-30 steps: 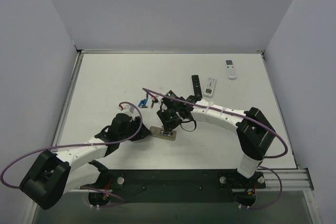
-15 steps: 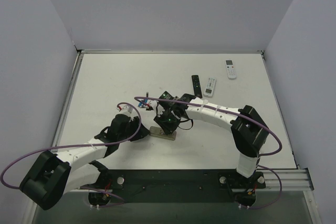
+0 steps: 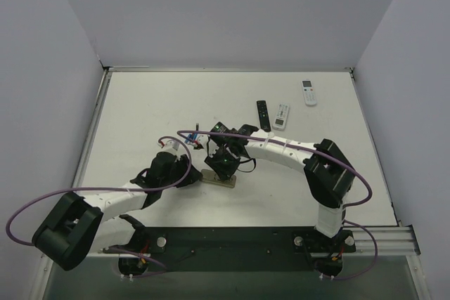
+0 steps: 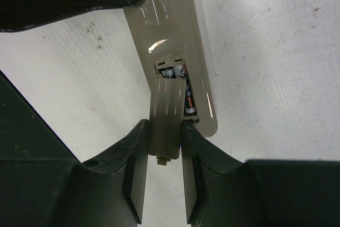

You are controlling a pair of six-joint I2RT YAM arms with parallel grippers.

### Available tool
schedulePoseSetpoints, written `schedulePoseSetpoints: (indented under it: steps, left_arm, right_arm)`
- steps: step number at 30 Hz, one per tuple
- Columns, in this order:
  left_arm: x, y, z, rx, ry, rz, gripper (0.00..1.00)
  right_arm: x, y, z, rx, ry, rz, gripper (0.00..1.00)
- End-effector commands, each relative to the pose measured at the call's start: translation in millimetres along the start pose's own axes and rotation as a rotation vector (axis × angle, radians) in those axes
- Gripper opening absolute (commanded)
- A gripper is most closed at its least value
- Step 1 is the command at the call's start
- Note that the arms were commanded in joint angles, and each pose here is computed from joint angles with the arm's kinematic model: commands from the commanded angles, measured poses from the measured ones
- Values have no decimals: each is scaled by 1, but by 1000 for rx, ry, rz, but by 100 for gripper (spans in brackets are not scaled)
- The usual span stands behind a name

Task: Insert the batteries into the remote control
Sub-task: Load the battery cover into the remote control.

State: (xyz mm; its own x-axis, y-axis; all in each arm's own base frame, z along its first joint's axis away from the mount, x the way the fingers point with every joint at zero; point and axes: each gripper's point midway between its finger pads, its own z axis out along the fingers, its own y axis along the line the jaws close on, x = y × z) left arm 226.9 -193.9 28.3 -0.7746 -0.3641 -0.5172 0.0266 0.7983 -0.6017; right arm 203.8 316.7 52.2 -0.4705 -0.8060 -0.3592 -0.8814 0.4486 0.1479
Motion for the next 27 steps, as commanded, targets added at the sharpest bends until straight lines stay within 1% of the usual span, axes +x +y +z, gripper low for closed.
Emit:
schedulePoseSetpoints:
  steps: [1, 13, 27]
  left_arm:
    - [-13, -16, 4, 57, -34, -9, 52]
    - [-6, -15, 5, 69, -15, -24, 52]
    - [-3, -15, 6, 74, -3, -32, 52]
  right_arm:
    - [-5, 5, -2, -16, 10, -28, 0]
    - [1, -2, 9, 16, 47, -45, 0]
    - [-9, -3, 6, 68, 1, -119, 0]
